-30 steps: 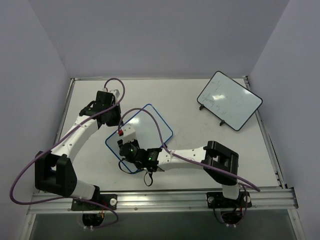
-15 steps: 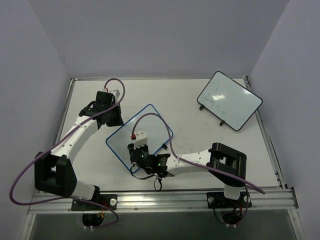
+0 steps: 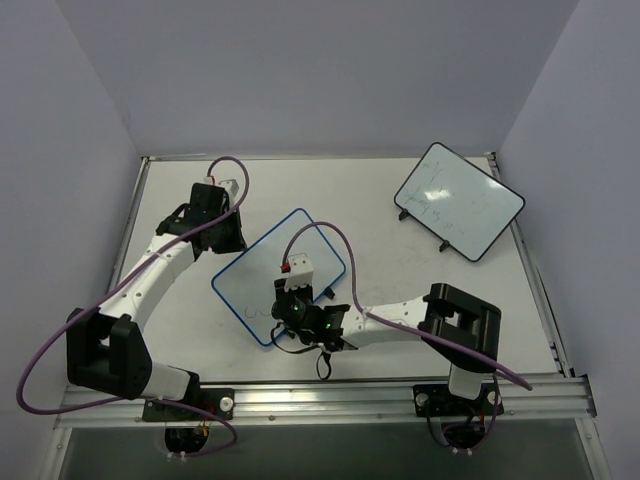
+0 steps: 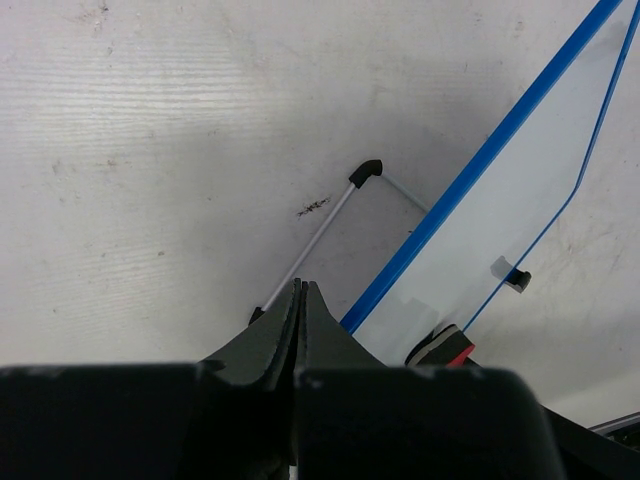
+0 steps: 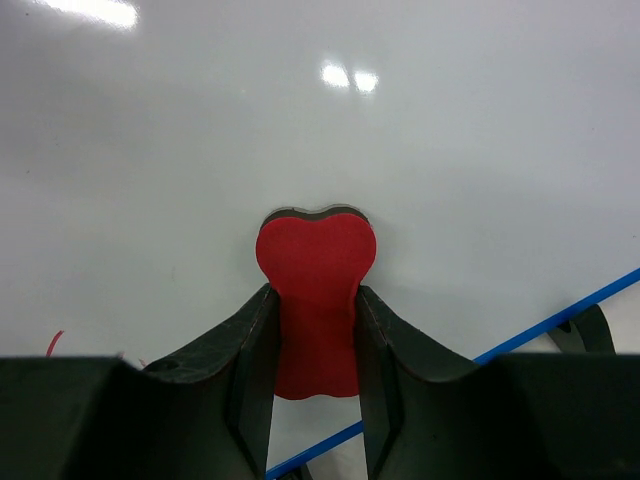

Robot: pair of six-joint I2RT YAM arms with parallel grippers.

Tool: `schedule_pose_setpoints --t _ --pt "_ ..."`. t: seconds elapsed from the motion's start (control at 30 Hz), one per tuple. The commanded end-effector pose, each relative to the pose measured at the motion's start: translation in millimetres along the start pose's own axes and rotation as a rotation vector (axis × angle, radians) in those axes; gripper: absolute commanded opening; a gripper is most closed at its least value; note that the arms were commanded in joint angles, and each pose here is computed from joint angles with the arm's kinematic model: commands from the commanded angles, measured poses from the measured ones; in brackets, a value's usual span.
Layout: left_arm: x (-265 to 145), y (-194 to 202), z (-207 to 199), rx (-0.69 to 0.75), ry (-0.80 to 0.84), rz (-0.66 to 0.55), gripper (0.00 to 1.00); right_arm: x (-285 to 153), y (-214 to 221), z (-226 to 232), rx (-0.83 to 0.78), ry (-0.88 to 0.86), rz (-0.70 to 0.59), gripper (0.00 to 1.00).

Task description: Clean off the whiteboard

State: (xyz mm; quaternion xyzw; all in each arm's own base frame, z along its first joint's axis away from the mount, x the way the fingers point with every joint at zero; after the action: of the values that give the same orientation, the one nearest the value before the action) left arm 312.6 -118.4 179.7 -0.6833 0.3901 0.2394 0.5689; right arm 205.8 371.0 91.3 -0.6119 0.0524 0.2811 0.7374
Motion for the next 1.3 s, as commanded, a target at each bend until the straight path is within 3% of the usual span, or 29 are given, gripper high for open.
schedule_pose_setpoints --t 0.0,0.57,1.27 --pt "-9.3 -5.0 -10.1 0.01 0.041 -0.038 0.02 8.7 35.0 -20.6 -0.105 0.083 0.063 0.17" --pt "-8.8 -3.8 -12.3 0.018 0.042 -0.037 0.02 -10.9 55.0 63.2 -0.181 -0.151 0.07 0.18" --pt "-9.6 -3.6 -16.4 0.034 0.044 -0.036 0.02 7.1 14.1 96.7 -0.259 -0.157 0.016 0.2"
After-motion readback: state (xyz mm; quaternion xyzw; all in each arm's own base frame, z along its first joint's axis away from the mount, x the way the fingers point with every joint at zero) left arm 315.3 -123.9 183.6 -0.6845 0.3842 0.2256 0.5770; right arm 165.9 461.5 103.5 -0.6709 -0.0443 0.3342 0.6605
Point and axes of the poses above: each gripper's point midway between its finger pads, its own x axis out along the fingers, its own z axis along the line the jaws close on, y = z × x, the point moved 4 cm from there along -x, back along the fingers, and after that the axes turned 5 degrees about x, right-handed, at the moved point
